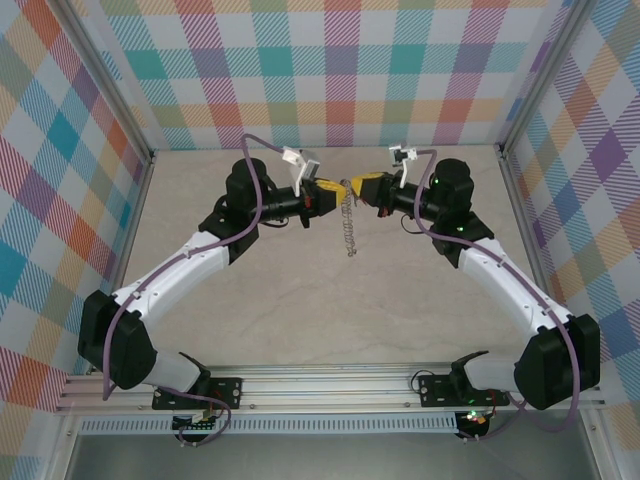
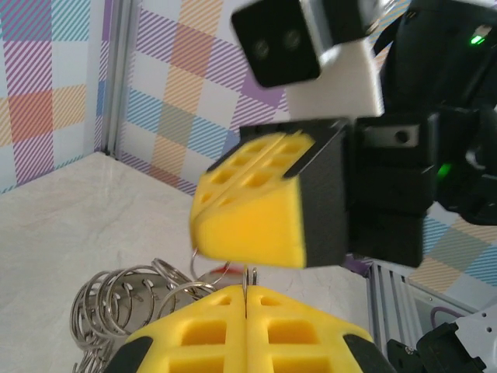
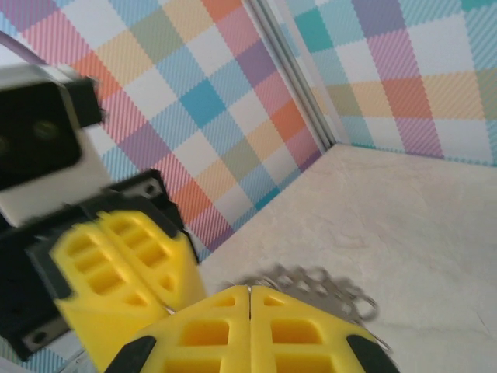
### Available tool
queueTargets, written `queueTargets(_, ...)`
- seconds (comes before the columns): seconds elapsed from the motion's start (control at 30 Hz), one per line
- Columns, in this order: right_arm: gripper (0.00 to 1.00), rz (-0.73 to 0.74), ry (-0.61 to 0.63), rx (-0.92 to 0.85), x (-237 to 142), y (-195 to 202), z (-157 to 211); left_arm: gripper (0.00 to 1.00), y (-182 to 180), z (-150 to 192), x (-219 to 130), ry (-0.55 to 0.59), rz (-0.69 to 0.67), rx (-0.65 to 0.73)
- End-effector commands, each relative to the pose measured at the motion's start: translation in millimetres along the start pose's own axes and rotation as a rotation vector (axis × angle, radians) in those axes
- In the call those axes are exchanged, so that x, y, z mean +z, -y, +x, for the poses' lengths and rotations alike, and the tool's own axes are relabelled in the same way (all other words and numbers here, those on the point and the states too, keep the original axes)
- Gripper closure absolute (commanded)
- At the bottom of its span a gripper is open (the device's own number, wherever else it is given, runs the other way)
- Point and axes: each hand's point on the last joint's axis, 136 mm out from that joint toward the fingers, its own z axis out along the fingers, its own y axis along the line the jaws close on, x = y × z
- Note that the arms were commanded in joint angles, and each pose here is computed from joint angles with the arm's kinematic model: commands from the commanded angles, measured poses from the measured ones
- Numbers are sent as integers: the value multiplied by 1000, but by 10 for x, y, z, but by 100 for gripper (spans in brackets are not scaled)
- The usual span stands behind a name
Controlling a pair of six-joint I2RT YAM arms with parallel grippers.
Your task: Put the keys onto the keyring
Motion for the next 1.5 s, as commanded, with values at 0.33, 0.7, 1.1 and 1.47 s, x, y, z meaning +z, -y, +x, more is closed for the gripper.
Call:
queueTargets(0.33, 100, -17, 22, -2, -142, -108, -24, 100, 244, -324, -100, 95, 40, 81)
queueTargets(0.7, 100, -118, 70, -40, -291, -518, -233, 100, 219, -294, -85, 89, 36, 78)
queueTargets(1.1, 100, -160, 67, -50, -121, -597, -274, 100, 239, -314, -85, 86, 43, 74)
queueTargets(1.47, 100, -161, 83, -59, -84, -597, -339, 100, 242, -311, -83, 84, 45, 70)
